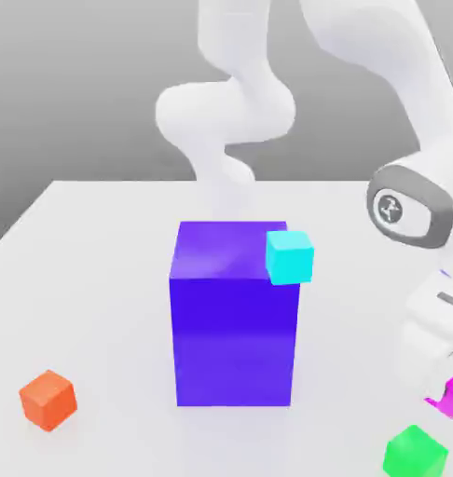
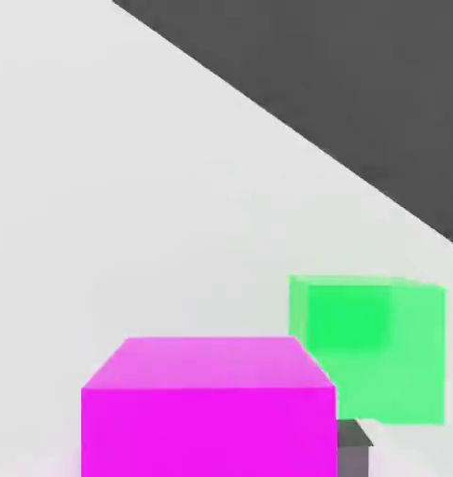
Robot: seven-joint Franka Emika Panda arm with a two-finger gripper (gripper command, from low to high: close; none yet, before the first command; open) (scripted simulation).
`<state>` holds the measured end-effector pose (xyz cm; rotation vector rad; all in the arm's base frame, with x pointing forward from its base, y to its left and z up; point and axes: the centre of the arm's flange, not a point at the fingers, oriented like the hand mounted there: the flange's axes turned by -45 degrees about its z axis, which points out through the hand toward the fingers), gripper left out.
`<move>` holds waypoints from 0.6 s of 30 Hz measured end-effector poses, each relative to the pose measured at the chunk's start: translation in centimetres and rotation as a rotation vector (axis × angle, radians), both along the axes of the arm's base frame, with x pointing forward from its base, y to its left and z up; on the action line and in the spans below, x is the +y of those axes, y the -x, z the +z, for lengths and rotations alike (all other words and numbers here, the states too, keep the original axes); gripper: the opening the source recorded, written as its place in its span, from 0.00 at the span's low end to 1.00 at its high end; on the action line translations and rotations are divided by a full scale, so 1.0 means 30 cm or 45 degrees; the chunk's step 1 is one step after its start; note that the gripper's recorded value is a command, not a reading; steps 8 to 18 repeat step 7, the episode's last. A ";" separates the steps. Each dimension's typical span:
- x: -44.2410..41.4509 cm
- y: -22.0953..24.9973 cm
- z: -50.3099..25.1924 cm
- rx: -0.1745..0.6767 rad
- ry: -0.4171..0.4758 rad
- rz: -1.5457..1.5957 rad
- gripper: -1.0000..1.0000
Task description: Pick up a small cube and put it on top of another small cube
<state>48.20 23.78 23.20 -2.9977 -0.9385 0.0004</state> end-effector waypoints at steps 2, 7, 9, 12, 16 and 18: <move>-0.017 -0.018 -0.072 0.000 -0.001 -0.002 0.00; -0.022 -0.020 -0.156 0.000 -0.001 -0.002 1.00; -0.022 -0.020 -0.156 0.000 -0.001 -0.002 1.00; -0.022 -0.020 -0.156 0.000 -0.001 -0.002 1.00; -0.022 -0.020 -0.156 0.000 -0.001 -0.002 1.00; -0.022 -0.020 -0.156 0.000 -0.001 -0.002 1.00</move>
